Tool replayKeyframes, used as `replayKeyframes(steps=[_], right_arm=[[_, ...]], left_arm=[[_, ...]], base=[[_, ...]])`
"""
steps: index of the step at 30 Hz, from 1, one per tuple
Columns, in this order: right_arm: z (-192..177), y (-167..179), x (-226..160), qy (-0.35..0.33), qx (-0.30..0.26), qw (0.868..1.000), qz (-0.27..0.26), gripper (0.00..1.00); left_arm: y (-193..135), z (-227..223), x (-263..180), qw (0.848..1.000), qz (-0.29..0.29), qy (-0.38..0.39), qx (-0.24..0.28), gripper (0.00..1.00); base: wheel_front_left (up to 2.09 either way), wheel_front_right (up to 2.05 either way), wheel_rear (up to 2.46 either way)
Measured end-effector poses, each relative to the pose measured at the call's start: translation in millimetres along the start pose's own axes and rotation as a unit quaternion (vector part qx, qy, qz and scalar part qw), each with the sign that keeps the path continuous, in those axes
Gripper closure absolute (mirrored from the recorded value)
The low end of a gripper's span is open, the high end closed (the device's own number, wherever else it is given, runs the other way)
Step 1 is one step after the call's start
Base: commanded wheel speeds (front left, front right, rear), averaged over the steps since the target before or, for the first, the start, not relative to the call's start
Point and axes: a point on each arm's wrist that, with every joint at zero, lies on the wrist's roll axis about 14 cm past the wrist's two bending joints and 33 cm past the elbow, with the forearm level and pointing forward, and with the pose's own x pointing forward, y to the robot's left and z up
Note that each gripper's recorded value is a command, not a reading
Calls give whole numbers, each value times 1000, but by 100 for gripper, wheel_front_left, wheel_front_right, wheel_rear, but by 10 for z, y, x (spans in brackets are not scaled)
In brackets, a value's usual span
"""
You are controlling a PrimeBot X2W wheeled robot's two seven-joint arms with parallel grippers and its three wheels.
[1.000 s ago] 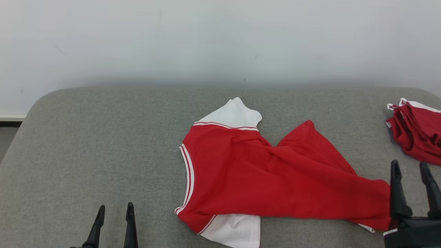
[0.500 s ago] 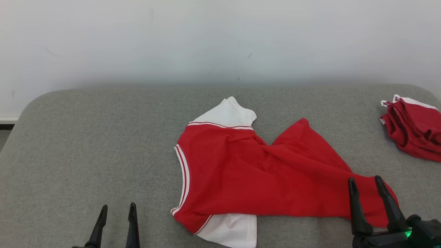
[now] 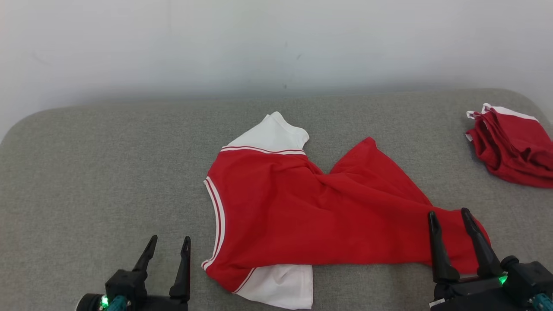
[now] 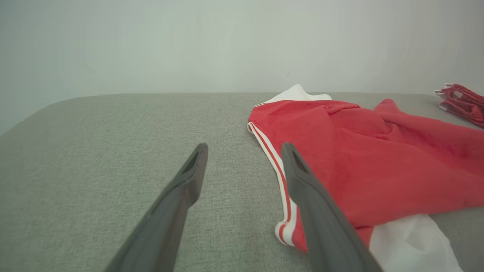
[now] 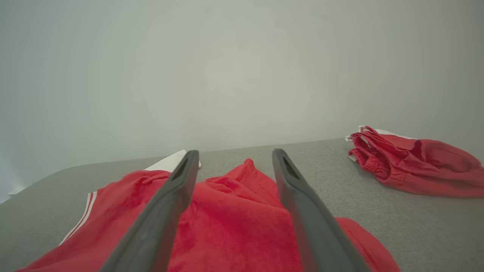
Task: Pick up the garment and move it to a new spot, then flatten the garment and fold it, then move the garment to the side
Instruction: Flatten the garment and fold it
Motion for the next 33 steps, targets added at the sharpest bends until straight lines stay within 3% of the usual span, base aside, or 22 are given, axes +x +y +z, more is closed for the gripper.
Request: replayKeyframes(steps=[8, 16, 22, 23, 25, 33], right_arm=[[-88, -125, -53, 14, 3, 1000, -22, 0], [-122, -226, -63, 19, 2, 999, -39, 0], [-123, -252, -54, 19, 1, 999, -42, 0], [-123, -256, -53, 19, 1, 999, -43, 0], [-118, -264, -48, 19, 1, 999, -44, 0], [-82, -281, 4, 13, -3, 999, -43, 0]], left_arm=[[-134, -341, 156, 996, -31, 81, -3, 0], [-298, -831, 55, 980, -62, 189, -11, 0], [-396, -969, 1, 970, -80, 227, -16, 1], [-404, -973, 0, 970, -82, 228, -17, 50], [-398, -953, 15, 971, -83, 222, -16, 100], [-207, -516, 372, 986, -79, 147, 25, 100]], base=[[0, 0, 0], [0, 0, 0], [0, 0, 0], [0, 0, 0], [0, 0, 0], [0, 0, 0]])
